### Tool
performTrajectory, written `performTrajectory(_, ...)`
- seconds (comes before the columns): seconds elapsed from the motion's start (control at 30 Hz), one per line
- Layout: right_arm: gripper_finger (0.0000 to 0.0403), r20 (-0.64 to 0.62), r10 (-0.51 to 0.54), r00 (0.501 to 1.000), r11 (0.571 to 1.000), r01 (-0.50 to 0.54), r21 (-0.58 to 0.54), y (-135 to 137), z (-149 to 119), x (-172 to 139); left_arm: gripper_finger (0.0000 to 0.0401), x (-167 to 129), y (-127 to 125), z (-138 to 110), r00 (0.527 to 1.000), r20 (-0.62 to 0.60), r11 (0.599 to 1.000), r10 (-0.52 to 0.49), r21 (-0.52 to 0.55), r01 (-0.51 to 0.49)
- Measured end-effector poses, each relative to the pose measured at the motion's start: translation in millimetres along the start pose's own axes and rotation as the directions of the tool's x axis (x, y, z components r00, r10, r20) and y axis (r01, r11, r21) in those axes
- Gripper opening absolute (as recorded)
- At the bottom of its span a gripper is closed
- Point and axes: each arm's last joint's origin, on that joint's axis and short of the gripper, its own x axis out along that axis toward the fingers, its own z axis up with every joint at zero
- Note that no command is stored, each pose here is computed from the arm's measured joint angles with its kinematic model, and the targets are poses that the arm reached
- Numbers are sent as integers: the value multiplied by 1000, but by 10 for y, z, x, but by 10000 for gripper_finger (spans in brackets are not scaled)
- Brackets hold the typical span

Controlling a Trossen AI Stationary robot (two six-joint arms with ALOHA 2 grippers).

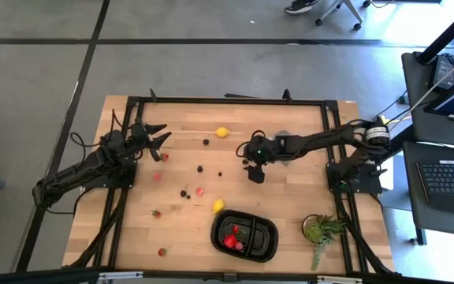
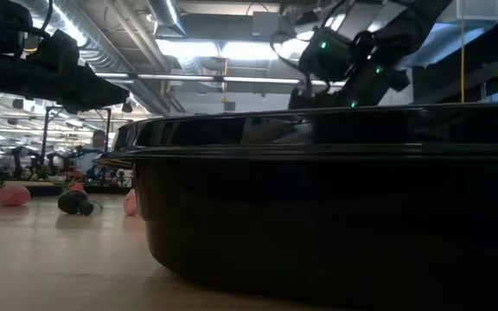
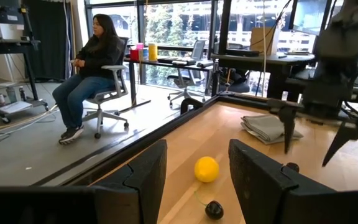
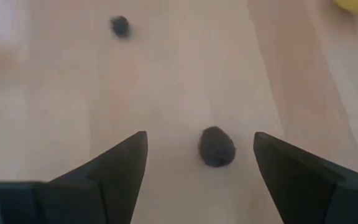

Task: Pick and placing Produce into tupperware
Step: Put the blackberry into the black bin

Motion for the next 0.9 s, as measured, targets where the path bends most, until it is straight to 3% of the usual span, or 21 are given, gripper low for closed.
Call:
performTrajectory(0.27, 294, -55, -22, 998, 1000, 22, 5, -27, -101, 208, 165, 0, 0, 0, 1000, 0, 1000, 0, 0, 0)
performTrajectory(0.9, 292, -52, -22, 998, 999, 24, 37, -28, -105, 235, 165, 0, 0, 0, 1000, 0, 1000, 0, 0, 0)
